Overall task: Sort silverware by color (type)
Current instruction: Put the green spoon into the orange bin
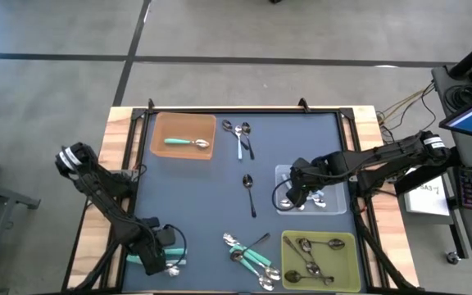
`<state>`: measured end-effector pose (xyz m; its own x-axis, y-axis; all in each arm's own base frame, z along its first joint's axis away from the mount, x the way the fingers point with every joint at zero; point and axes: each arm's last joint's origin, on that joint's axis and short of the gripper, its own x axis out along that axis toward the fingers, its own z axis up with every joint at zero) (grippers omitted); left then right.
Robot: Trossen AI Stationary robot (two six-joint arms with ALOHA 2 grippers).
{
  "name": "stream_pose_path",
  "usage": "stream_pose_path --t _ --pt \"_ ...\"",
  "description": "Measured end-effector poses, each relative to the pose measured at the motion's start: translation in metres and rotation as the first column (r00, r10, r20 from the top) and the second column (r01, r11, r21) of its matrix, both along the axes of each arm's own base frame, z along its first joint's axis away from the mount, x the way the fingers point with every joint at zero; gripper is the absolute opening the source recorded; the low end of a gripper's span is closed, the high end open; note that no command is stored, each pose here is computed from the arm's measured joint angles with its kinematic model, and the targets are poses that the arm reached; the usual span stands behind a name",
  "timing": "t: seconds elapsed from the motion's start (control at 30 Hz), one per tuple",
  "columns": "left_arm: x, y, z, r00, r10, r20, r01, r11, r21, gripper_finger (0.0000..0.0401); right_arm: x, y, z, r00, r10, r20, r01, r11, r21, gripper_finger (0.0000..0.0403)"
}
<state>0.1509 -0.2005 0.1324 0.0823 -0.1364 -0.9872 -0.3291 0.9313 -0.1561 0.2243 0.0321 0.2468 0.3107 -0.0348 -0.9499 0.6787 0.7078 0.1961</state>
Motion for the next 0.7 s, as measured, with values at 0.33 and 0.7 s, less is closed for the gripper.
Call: stream_pose_path --t 0.33,0.7 --pt "0.012 0.013 -0.002 0.995 0.094 -0.043 -0.094 0.996 0.001 0.0026 0.000 0.000 0.000 1.000 0.000 0.000 0.000 1.000 0.001 0.0185" --pt "0.044 0.045 0.023 0.957 0.273 0.098 -0.287 0.943 0.169 0.0023 0.000 0.000 0.000 0.994 0.105 -0.006 -0.105 0.994 -0.032 0.0185"
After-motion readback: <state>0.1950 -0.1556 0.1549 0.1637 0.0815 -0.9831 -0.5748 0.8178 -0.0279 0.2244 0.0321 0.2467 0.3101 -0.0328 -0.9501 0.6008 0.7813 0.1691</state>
